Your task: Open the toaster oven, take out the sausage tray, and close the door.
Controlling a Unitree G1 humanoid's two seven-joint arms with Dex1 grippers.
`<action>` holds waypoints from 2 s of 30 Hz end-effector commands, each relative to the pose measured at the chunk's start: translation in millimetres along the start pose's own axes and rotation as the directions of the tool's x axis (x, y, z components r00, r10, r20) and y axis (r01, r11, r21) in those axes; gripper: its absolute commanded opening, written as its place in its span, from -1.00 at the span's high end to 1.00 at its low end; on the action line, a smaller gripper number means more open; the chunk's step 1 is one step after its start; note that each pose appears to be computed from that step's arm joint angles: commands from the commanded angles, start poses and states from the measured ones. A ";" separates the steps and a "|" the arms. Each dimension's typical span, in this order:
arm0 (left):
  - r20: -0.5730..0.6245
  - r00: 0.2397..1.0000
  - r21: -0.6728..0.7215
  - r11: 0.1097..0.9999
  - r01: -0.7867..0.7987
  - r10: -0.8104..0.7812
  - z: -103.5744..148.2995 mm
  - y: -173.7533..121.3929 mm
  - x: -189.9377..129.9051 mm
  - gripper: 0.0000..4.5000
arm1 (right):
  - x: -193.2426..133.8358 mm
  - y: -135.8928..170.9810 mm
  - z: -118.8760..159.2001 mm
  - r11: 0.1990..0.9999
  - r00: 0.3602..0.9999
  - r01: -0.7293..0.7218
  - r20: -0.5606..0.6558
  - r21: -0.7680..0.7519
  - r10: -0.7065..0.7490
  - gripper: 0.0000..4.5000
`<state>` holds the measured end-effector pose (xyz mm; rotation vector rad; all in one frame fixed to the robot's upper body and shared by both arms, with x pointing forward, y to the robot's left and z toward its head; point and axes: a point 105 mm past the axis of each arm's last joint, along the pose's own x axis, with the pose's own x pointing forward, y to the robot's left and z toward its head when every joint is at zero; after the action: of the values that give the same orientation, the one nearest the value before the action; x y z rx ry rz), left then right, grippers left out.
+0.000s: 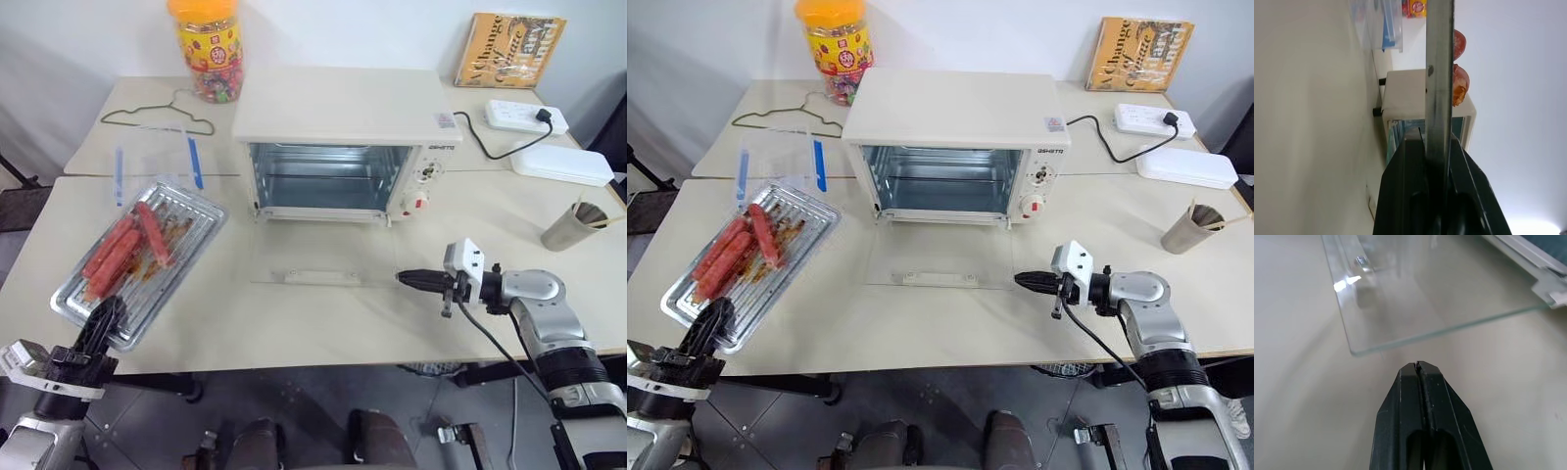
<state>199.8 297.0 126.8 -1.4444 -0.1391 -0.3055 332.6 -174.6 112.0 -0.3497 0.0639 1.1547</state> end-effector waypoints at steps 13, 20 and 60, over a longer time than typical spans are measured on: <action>0.010 0.998 0.037 0.997 0.064 -0.064 1.0 -20.3 9.5 1.00 | -21.6 -26.8 124.0 0.987 0.876 0.111 0.457 0.116 -0.153 0.98; -0.087 0.995 0.081 0.995 0.061 -0.054 -6.0 -26.0 10.9 1.00 | -30.7 -22.2 159.6 0.985 0.844 0.112 0.511 0.134 -0.165 0.98; -0.916 0.365 0.177 0.984 0.000 0.165 -216.5 26.5 135.5 1.00 | -121.0 89.6 87.4 0.949 0.949 0.312 0.039 0.040 -0.314 -0.99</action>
<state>317.9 72.9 118.6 -0.9149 0.8317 -0.9884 194.1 -223.2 191.7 -0.2735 0.0197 0.8552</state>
